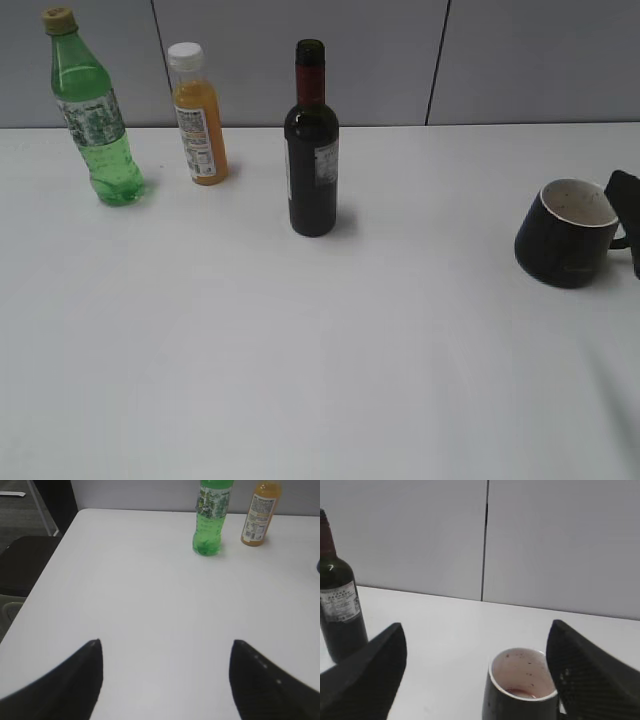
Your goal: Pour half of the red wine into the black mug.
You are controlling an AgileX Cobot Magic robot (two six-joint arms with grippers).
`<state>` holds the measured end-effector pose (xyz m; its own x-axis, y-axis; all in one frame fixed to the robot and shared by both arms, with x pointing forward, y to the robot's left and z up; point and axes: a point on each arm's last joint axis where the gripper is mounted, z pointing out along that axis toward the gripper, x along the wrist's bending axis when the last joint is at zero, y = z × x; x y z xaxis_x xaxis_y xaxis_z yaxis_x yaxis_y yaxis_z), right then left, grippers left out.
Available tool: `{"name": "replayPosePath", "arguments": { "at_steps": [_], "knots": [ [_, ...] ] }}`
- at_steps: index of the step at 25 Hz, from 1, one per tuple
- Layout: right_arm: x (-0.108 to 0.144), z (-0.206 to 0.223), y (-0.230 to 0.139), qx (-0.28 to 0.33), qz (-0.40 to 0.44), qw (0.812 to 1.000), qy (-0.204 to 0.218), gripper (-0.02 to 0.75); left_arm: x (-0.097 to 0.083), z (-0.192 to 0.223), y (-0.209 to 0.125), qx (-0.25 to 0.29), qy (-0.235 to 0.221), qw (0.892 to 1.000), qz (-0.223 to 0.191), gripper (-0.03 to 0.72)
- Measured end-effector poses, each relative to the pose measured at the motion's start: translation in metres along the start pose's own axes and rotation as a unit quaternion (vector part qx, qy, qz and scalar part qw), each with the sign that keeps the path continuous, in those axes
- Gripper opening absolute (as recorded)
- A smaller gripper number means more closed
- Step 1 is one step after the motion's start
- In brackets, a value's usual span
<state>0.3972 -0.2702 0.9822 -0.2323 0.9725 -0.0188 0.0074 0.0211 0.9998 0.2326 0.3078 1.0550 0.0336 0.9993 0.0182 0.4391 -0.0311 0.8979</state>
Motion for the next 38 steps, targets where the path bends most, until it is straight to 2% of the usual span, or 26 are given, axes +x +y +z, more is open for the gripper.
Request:
{"name": "replayPosePath", "arguments": {
  "at_steps": [8, 16, 20, 26, 33, 38],
  "knots": [
    [0.003, -0.008, -0.022, 0.0, 0.018, 1.0, 0.008, 0.668, 0.0, 0.0, 0.0, 0.0, 0.0, 1.0, 0.0, 0.589],
    [-0.004, -0.008, -0.02, -0.016, 0.009, 1.0, -0.021, 0.668, 0.0, 0.0, 0.0, 0.0, 0.0, 1.0, 0.0, 0.589],
    [-0.004, -0.008, -0.022, -0.012, 0.001, 1.0, -0.015, 0.668, 0.0, 0.0, 0.0, 0.0, 0.0, 1.0, 0.0, 0.589],
    [-0.009, 0.0, -0.036, 0.023, 0.015, 0.999, -0.029, 0.669, 0.0, 0.0, 0.0, 0.0, 0.0, 1.0, 0.0, 0.589],
    [-0.033, 0.001, -0.067, 0.109, 0.026, 0.991, -0.074, 0.669, 0.0, 0.0, 0.0, 0.0, 0.0, 1.0, 0.0, 0.589],
    [-0.049, 0.009, -0.075, 0.127, 0.027, 0.988, -0.08, 0.669, 0.0, 0.0, 0.0, 0.0, 0.0, 1.0, 0.0, 0.589]
  ]
}}
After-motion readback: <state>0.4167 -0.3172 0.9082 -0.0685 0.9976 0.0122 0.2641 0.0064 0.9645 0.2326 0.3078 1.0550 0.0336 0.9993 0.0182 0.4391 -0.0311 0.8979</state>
